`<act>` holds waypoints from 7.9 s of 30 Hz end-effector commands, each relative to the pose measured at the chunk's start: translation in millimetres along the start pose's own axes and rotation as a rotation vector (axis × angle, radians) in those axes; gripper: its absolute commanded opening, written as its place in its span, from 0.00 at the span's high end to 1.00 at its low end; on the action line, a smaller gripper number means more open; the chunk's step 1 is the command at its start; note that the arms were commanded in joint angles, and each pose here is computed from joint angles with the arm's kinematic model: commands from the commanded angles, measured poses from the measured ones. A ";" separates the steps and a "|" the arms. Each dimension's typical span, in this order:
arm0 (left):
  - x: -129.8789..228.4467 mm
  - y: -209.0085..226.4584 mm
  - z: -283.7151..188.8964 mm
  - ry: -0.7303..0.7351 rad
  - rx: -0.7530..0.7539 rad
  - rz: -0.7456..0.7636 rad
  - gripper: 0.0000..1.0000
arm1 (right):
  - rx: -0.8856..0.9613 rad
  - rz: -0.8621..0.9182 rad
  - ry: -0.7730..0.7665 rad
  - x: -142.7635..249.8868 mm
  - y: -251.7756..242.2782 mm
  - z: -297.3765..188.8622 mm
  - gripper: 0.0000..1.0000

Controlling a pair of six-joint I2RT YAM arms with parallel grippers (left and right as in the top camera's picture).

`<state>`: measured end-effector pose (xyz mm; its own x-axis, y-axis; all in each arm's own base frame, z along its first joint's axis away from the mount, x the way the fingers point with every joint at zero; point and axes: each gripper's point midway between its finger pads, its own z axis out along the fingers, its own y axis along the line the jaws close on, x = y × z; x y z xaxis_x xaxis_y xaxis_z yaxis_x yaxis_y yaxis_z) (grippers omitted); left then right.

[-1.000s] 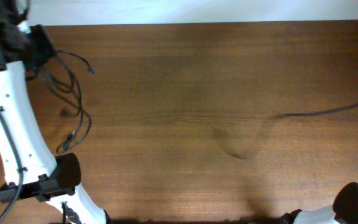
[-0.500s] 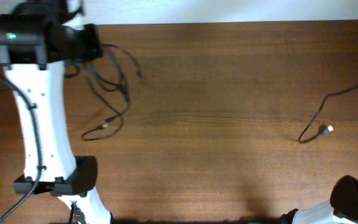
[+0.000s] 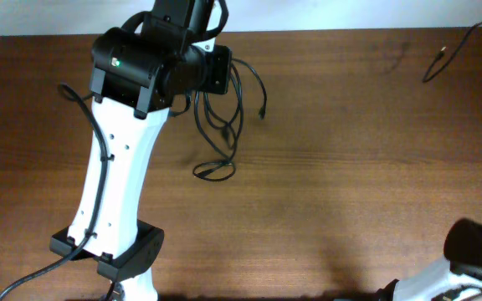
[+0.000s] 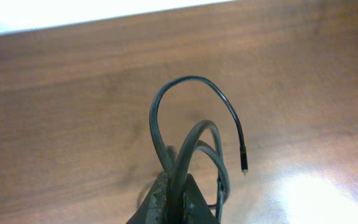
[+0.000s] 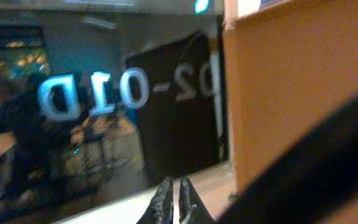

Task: Untangle cables

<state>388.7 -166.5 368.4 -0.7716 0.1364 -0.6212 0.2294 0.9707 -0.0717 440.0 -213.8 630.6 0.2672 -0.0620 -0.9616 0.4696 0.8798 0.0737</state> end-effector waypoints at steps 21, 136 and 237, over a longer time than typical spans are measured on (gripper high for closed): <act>15.1 39.0 -18.3 0.026 -0.205 -0.002 1.00 | 0.289 0.282 0.945 538.9 -137.3 51.8 0.96; 20.2 9.9 -14.8 0.044 -0.138 0.097 1.00 | 0.235 0.302 1.550 545.0 152.2 -175.6 0.12; 21.9 20.5 8.3 0.071 -0.218 0.099 1.00 | 0.045 -0.416 1.085 547.5 -88.5 24.7 0.96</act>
<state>384.1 -150.6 337.4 -0.8029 0.2659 -0.5335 0.2108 0.9638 0.1631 559.0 -350.3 94.9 -0.7762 0.1156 -0.6198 0.3914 0.8590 -0.3300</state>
